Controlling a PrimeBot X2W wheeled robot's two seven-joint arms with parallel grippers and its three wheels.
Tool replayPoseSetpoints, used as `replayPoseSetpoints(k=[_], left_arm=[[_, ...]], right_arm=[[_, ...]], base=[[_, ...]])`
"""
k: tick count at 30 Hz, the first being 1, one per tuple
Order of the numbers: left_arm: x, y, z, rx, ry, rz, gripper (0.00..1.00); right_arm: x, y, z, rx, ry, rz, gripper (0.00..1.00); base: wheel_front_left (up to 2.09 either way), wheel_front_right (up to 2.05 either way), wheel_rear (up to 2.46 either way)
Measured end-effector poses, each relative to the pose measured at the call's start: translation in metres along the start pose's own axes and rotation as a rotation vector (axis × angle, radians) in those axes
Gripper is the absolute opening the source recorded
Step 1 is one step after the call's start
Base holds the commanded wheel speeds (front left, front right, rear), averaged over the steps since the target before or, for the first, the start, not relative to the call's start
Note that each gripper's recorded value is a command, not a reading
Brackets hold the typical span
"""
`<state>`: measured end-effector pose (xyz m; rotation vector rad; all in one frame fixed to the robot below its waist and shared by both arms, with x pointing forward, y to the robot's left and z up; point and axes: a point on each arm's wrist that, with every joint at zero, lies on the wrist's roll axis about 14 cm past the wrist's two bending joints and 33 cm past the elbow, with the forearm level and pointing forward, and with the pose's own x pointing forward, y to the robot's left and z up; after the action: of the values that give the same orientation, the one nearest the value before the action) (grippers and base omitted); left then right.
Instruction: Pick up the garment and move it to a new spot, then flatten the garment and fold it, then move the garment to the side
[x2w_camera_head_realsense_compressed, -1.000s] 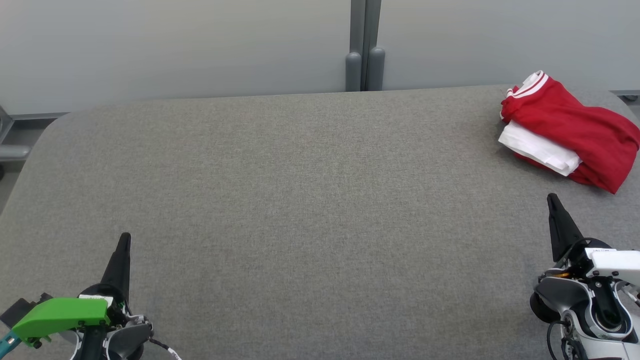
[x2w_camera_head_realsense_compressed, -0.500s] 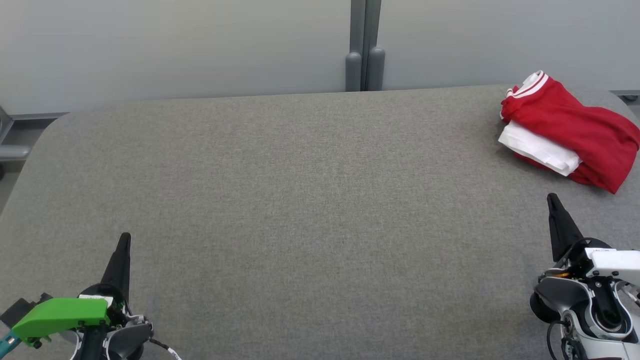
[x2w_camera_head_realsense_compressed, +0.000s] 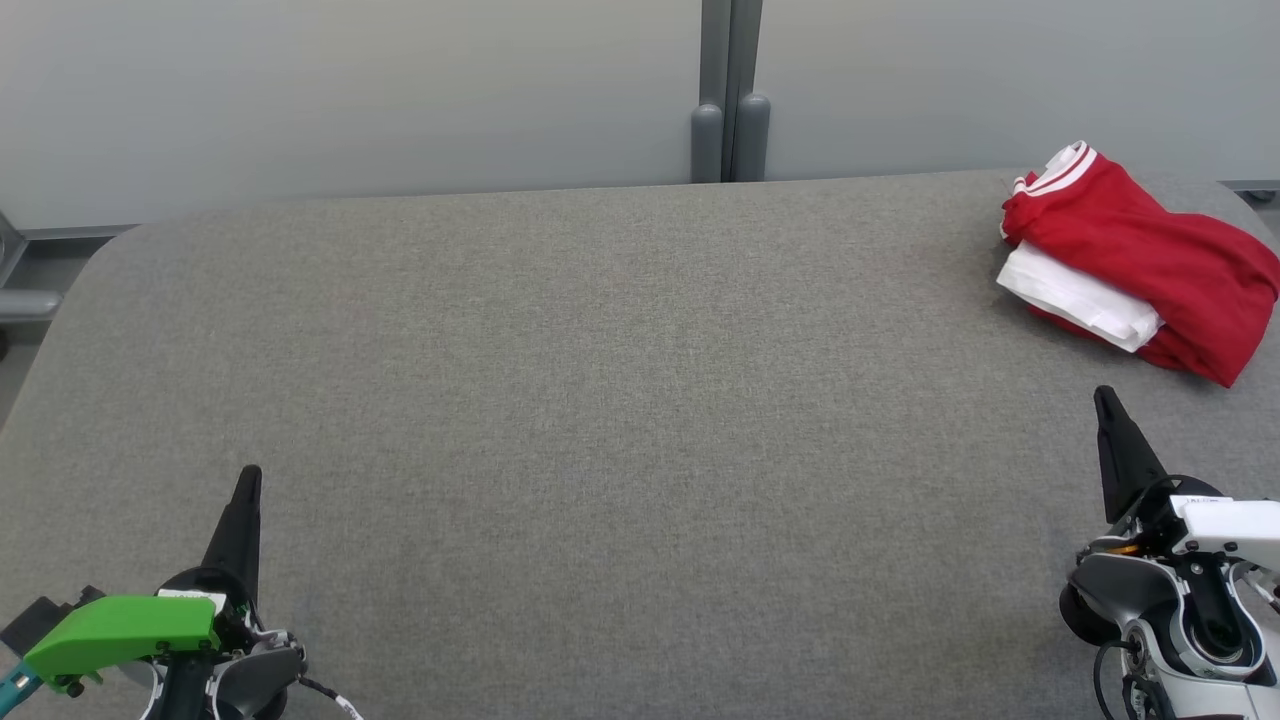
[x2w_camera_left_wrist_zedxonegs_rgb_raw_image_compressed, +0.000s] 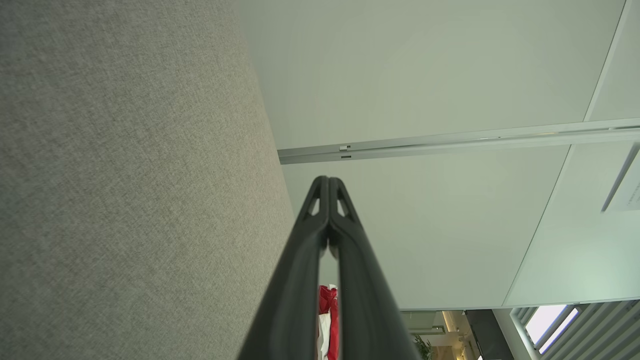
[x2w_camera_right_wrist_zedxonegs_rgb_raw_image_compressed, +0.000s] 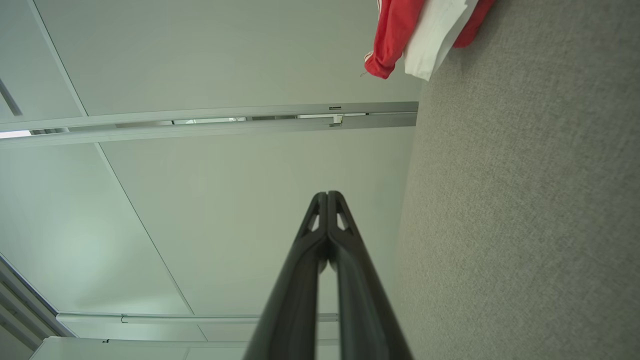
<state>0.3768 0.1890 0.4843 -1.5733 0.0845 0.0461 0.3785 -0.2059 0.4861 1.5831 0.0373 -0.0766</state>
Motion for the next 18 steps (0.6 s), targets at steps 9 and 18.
replayPoseSetpoints(k=[9, 18], left_arm=[[0.0000, 0.0001, 0.0000, 0.000, 0.000, 0.000, 0.00], [0.0000, 0.0001, 0.0000, 0.000, 0.000, 0.000, 0.00]], right_arm=[[0.0000, 0.0000, 0.0001, 0.000, -0.002, 0.000, 0.00], [0.0000, 0.0001, 0.0000, 0.000, -0.002, 0.000, 0.00]], base=[[0.00, 0.00, 0.00], [0.00, 0.00, 0.00]])
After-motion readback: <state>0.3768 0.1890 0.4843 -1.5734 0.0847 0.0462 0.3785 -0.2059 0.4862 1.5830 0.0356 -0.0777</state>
